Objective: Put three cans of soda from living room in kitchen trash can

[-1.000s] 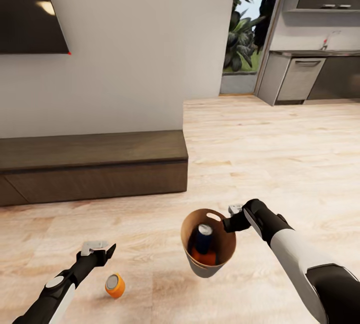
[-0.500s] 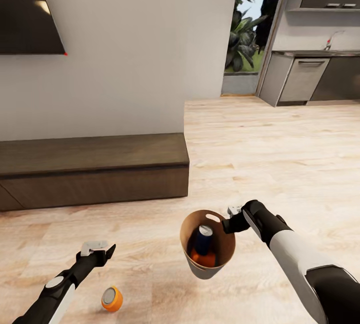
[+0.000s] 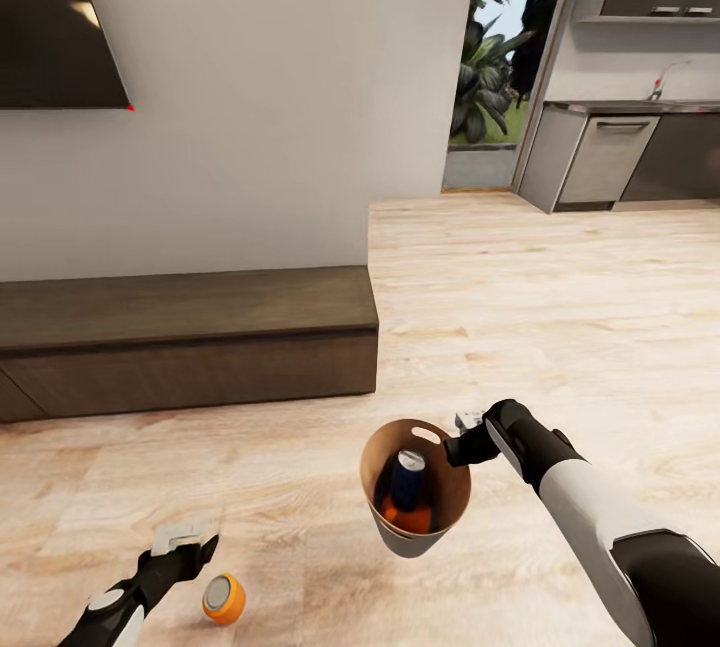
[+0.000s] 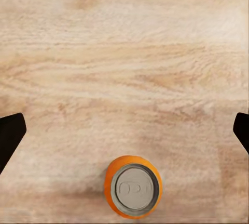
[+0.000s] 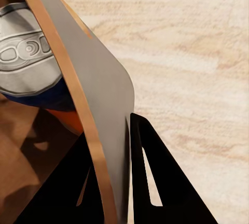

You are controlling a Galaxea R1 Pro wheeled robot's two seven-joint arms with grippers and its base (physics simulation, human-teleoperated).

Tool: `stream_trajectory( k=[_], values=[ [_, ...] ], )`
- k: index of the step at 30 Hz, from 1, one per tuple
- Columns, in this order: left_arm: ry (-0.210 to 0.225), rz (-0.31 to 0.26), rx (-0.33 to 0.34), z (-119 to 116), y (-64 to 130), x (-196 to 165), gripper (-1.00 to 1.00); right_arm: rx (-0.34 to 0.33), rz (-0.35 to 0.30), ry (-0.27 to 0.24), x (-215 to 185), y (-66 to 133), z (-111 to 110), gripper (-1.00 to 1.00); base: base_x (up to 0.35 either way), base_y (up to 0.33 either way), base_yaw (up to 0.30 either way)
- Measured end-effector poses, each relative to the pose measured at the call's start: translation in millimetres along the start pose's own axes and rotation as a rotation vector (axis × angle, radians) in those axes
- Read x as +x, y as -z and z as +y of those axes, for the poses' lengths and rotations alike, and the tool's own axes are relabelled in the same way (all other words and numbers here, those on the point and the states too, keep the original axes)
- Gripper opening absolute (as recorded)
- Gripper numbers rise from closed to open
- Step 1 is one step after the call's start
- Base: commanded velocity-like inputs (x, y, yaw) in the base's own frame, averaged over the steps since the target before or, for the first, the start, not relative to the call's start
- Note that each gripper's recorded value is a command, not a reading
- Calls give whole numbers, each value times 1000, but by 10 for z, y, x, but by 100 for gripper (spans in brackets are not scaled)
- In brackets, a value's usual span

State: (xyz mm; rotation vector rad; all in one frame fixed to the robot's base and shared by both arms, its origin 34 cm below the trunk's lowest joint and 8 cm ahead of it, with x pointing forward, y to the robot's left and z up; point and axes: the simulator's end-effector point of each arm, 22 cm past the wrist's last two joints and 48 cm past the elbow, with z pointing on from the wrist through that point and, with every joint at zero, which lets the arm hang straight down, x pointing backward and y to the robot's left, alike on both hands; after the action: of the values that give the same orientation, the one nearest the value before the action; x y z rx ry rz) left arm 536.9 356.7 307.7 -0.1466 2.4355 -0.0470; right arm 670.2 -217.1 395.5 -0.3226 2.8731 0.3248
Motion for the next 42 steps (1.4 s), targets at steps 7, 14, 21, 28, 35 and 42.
stream_trajectory(
  k=[7, 14, 21, 28, 35, 42],
  values=[
    [8, 24, 2, 8, -18, 171, 100, -2, -2, -1, 3, -16, 2, -100, 0, 0, 0],
    [6, 13, 5, 11, -114, 289, 100, 0, -5, 4, 64, -151, -12, -100, 0, 0, 0],
    [1, -14, 5, 24, -207, 361, 100, 0, -7, 6, 134, -288, -28, -100, 0, 0, 0],
    [0, -23, 6, 21, -221, 347, 100, 6, -63, 23, -110, -153, -13, -100, 0, 0, 0],
    [-16, -17, 19, -27, -320, 509, 100, 17, -101, 34, -433, 190, 120, -100, 0, 0, 0],
    [-30, -8, 27, -58, -410, 665, 100, 35, -143, 51, -529, 235, 98, -100, 0, 0, 0]
  ],
)
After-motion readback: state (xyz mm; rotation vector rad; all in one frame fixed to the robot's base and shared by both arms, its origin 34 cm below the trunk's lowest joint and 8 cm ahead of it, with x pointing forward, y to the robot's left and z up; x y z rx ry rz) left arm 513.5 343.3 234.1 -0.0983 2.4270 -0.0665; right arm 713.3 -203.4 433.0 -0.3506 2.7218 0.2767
